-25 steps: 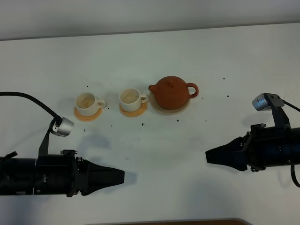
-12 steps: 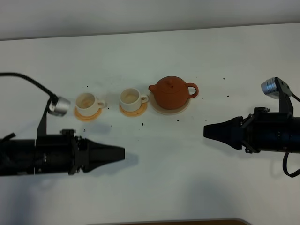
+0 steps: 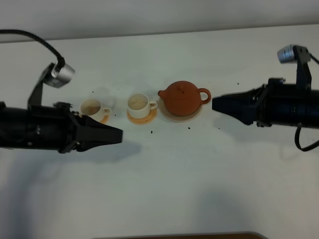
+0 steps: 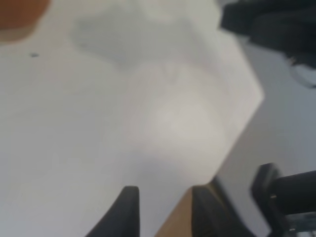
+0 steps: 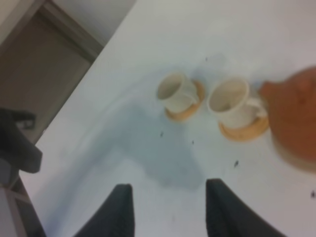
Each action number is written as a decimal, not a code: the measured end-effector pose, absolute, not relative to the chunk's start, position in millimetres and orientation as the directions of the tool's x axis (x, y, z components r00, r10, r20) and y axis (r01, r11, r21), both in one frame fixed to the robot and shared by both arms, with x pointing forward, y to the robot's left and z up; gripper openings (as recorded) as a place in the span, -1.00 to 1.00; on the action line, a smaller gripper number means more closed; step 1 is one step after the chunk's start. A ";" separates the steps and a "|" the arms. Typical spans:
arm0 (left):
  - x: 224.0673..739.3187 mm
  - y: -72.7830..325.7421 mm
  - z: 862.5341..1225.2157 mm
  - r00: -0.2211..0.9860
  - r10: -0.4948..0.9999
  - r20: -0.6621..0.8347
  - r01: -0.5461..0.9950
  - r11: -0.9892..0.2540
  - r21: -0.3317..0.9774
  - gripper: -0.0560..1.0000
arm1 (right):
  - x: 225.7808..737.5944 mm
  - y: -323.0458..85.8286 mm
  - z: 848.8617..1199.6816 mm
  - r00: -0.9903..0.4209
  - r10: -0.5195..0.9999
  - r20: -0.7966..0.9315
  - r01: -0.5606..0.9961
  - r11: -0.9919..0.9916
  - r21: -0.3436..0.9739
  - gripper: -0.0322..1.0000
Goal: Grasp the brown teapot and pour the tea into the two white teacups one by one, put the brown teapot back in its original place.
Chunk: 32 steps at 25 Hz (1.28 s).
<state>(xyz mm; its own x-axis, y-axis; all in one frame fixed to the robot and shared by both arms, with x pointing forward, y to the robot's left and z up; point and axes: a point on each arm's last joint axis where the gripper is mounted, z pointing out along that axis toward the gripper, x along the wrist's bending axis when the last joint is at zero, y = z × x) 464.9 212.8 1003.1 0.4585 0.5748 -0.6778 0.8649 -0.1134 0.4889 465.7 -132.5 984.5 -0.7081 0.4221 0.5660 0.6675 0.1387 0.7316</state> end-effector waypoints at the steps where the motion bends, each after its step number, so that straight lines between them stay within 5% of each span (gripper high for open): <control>1: 463.3 215.7 1009.6 0.446 0.612 -0.653 0.869 -0.124 0.478 -0.33 | 468.0 -131.4 987.7 -0.715 0.419 0.559 0.660 0.142 0.738 -0.21; 11: 416.2 262.5 1050.4 0.148 0.948 -0.283 0.939 -0.045 0.341 -0.33 | 494.2 -126.1 1017.1 -0.750 0.483 0.451 0.610 0.243 0.754 -0.21; 17: 372.2 290.8 1061.0 -0.046 0.997 -0.054 0.952 0.061 0.300 -0.33 | 507.6 -126.2 1035.3 -0.751 0.538 0.382 0.596 0.304 0.744 -0.21; 32: 282.2 301.3 1030.0 -0.082 0.995 -0.058 0.840 0.100 0.533 -0.33 | 534.0 -133.2 1084.5 -0.688 0.687 0.233 0.598 0.354 0.719 -0.21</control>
